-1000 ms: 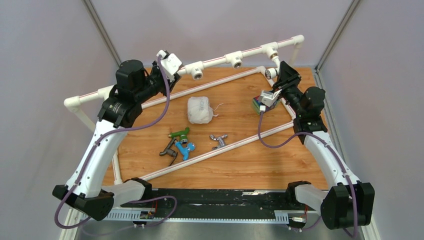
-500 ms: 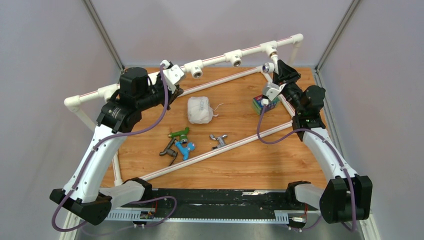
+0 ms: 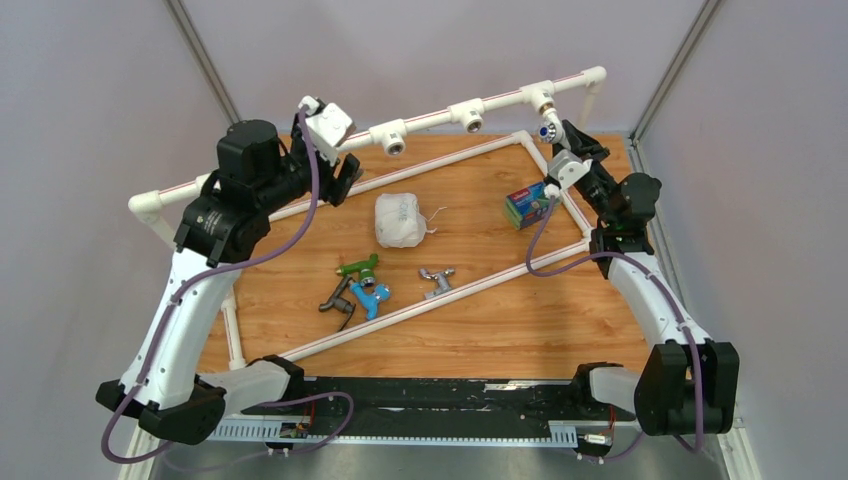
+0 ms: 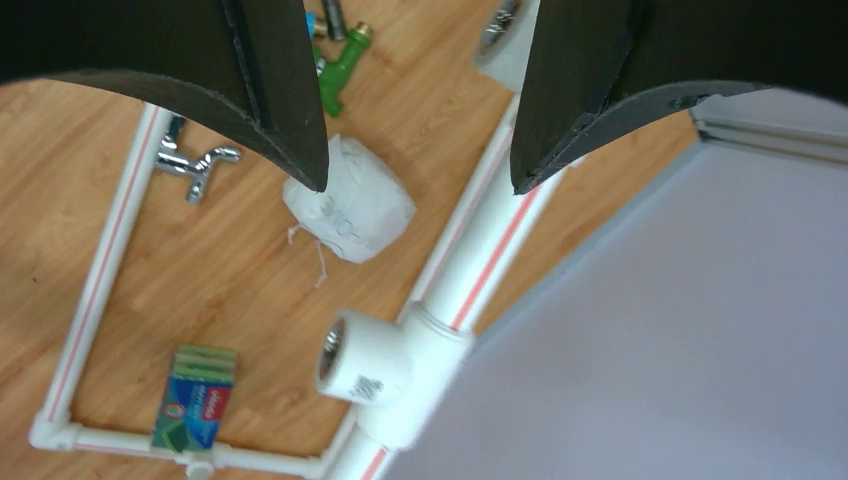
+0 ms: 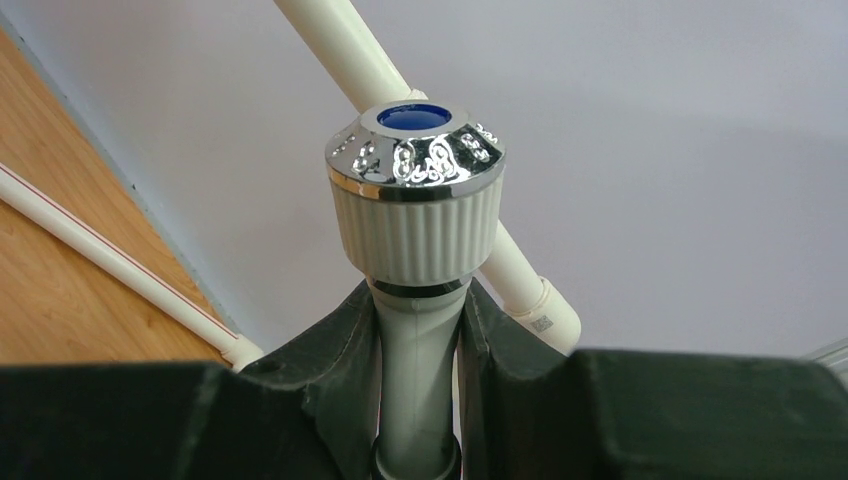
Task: Install the water faucets
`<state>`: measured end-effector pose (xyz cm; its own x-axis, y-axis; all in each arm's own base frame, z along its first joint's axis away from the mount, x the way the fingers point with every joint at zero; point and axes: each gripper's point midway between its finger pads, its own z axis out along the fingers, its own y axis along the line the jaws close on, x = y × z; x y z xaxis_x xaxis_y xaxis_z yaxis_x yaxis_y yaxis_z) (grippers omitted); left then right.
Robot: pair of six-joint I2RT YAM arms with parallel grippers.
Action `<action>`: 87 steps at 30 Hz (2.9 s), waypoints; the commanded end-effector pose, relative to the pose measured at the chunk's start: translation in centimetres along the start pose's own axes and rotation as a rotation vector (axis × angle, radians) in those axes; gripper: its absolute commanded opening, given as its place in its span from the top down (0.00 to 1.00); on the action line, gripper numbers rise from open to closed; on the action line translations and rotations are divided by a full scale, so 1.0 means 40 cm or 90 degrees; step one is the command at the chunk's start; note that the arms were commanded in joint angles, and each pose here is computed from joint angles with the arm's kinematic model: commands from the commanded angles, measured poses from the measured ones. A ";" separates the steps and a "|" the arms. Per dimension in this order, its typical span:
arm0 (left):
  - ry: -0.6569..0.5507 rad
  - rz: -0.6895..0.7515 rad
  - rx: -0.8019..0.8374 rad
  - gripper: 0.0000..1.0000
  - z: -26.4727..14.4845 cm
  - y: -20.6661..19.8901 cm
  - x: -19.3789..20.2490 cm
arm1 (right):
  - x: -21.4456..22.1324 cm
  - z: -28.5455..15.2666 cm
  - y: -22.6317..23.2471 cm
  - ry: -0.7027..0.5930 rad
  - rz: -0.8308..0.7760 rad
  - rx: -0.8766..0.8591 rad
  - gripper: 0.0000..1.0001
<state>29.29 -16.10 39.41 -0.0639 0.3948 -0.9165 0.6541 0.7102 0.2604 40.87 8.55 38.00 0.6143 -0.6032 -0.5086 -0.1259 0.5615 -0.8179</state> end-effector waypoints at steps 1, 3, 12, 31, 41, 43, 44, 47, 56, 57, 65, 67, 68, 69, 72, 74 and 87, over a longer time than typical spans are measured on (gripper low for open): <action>-0.040 0.040 -0.088 0.26 -0.044 0.083 -0.103 | 0.006 0.000 0.025 -0.012 0.051 -0.010 1.00; -0.042 0.070 -0.085 0.25 -0.041 0.091 -0.122 | 0.010 0.000 0.026 -0.010 0.036 -0.012 1.00; 0.036 0.238 -0.035 0.19 0.051 0.115 -0.084 | 0.034 0.010 0.022 0.012 -0.029 -0.030 1.00; 0.160 0.316 -0.051 0.58 0.169 0.160 0.072 | 0.099 0.004 0.008 0.083 -0.313 -0.078 1.00; 0.167 0.310 -0.018 1.00 0.170 0.132 0.104 | 0.086 0.017 -0.015 0.088 -0.413 -0.096 1.00; 0.166 0.307 -0.011 1.00 0.171 0.126 0.106 | 0.060 0.023 -0.019 0.072 -0.422 -0.093 1.00; 0.163 0.306 -0.007 1.00 0.172 0.123 0.105 | 0.049 0.025 -0.018 0.064 -0.424 -0.091 1.00; 0.157 0.300 0.001 1.00 0.174 0.115 0.104 | 0.023 0.038 -0.029 0.052 -0.431 -0.081 1.00; 0.157 0.289 0.013 1.00 0.172 0.103 0.111 | 0.007 0.041 -0.070 0.071 -0.455 -0.070 1.00; 0.156 0.288 0.015 1.00 0.173 0.101 0.112 | 0.008 0.042 -0.073 0.076 -0.451 -0.071 1.00; 0.141 0.288 0.024 1.00 0.164 0.092 0.100 | 0.038 0.054 -0.038 0.072 -0.347 -0.081 1.00; 0.138 0.287 0.025 1.00 0.163 0.090 0.097 | 0.044 0.059 -0.028 0.067 -0.312 -0.079 1.00; 0.138 0.287 0.026 1.00 0.163 0.089 0.098 | 0.044 0.062 -0.024 0.064 -0.299 -0.077 1.00; 0.137 0.286 0.028 1.00 0.162 0.087 0.098 | 0.046 0.063 -0.018 0.061 -0.285 -0.077 1.00; 0.133 0.284 0.030 1.00 0.160 0.085 0.095 | 0.048 0.069 -0.005 0.049 -0.229 -0.068 1.00; 0.128 0.283 0.031 1.00 0.157 0.082 0.091 | 0.046 0.073 0.003 0.039 -0.186 -0.059 1.00; 0.114 0.278 0.046 1.00 0.154 0.068 0.084 | -0.014 0.092 0.024 -0.055 0.137 -0.025 1.00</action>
<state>38.73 -14.77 37.04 0.1549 0.8319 -0.5328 0.5762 0.3620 0.7327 43.78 9.87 38.35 0.6242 -0.6170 -0.4792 -0.1331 0.5204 -0.8435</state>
